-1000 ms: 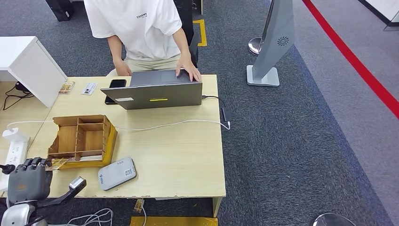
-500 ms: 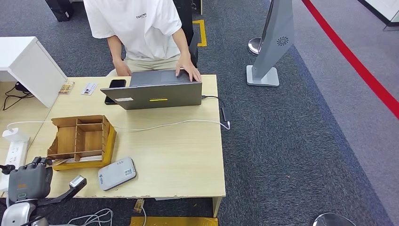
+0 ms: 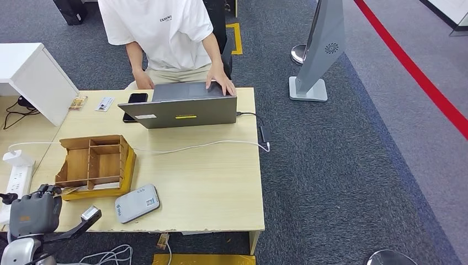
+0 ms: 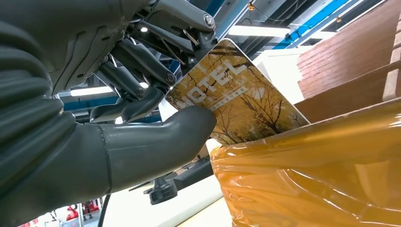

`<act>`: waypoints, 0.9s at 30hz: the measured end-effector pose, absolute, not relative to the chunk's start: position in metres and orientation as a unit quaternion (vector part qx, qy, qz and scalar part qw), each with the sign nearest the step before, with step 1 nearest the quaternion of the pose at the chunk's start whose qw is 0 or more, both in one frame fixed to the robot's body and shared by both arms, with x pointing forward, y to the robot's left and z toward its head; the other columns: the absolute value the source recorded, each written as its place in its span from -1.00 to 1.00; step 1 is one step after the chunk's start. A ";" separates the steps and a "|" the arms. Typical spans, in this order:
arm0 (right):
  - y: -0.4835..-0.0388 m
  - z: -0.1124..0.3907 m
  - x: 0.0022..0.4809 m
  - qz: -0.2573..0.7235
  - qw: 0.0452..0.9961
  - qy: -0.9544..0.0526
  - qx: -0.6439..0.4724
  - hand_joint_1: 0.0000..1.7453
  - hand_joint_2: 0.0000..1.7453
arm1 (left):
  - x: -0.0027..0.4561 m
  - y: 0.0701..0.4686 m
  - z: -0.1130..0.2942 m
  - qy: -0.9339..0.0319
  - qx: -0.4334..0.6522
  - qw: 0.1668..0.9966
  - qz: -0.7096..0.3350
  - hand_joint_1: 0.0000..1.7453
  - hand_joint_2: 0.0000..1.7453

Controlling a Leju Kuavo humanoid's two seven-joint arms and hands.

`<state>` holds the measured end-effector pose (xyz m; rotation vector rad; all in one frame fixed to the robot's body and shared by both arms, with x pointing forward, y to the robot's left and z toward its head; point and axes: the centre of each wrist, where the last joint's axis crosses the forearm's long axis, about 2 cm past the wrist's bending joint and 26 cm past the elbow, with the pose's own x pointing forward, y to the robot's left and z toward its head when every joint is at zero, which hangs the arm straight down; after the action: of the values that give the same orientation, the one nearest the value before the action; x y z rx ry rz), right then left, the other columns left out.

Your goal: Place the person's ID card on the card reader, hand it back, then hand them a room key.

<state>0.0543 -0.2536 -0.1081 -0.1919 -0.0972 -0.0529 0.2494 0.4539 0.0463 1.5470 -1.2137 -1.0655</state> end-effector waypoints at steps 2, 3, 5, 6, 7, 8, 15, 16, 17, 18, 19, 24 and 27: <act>-0.253 -0.108 0.054 -0.030 0.994 -0.049 -0.095 -1.00 1.00 | 0.249 0.452 0.047 -0.506 0.613 0.431 -0.428 1.00 1.00; -0.253 -0.108 0.054 -0.033 0.994 -0.049 -0.095 -1.00 1.00 | 0.248 0.448 0.048 -0.526 0.605 0.422 -0.424 1.00 1.00; -0.253 -0.108 0.053 -0.041 0.994 -0.048 -0.094 -1.00 1.00 | 0.244 0.433 0.055 -0.578 0.590 0.386 -0.410 1.00 1.00; -0.253 -0.108 0.053 -0.045 0.993 -0.047 -0.094 -1.00 1.00 | 0.240 0.424 0.059 -0.596 0.588 0.369 -0.403 1.00 1.00; -0.253 -0.108 0.054 -0.048 0.993 -0.047 -0.093 -1.00 1.00 | 0.235 0.414 0.063 -0.607 0.590 0.357 -0.395 1.00 1.00; -0.252 -0.108 0.053 -0.051 0.993 -0.046 -0.092 -1.00 1.00 | 0.231 0.404 0.068 -0.611 0.596 0.354 -0.382 1.00 1.00; -0.251 -0.108 0.052 -0.066 0.993 -0.045 -0.089 -1.00 1.00 | 0.220 0.344 0.110 -0.657 0.606 0.317 -0.319 1.00 1.00; -0.251 -0.108 0.052 -0.068 0.993 -0.045 -0.089 -1.00 1.00 | 0.219 0.336 0.115 -0.666 0.601 0.307 -0.317 1.00 1.00; -0.251 -0.108 0.052 -0.070 0.993 -0.044 -0.088 -1.00 1.00 | 0.218 0.330 0.119 -0.675 0.596 0.298 -0.315 1.00 1.00; -0.251 -0.108 0.052 -0.072 0.993 -0.044 -0.088 -1.00 1.00 | 0.218 0.324 0.124 -0.683 0.593 0.289 -0.313 1.00 1.00; -0.250 -0.108 0.052 -0.074 0.993 -0.043 -0.087 -1.00 1.00 | 0.217 0.319 0.127 -0.690 0.589 0.282 -0.311 1.00 1.00; -0.250 -0.108 0.052 -0.070 0.993 -0.038 -0.086 -1.00 1.00 | 0.224 0.300 0.149 -0.712 0.587 0.249 -0.294 1.00 1.00; -0.249 -0.108 0.053 -0.056 0.994 -0.039 -0.082 -1.00 1.00 | 0.247 0.295 0.168 -0.706 0.606 0.229 -0.284 1.00 1.00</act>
<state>0.0526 -0.2493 -0.1081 -0.1641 -0.0777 -0.1118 0.2473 0.2953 0.1676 1.6691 -1.9446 -0.7824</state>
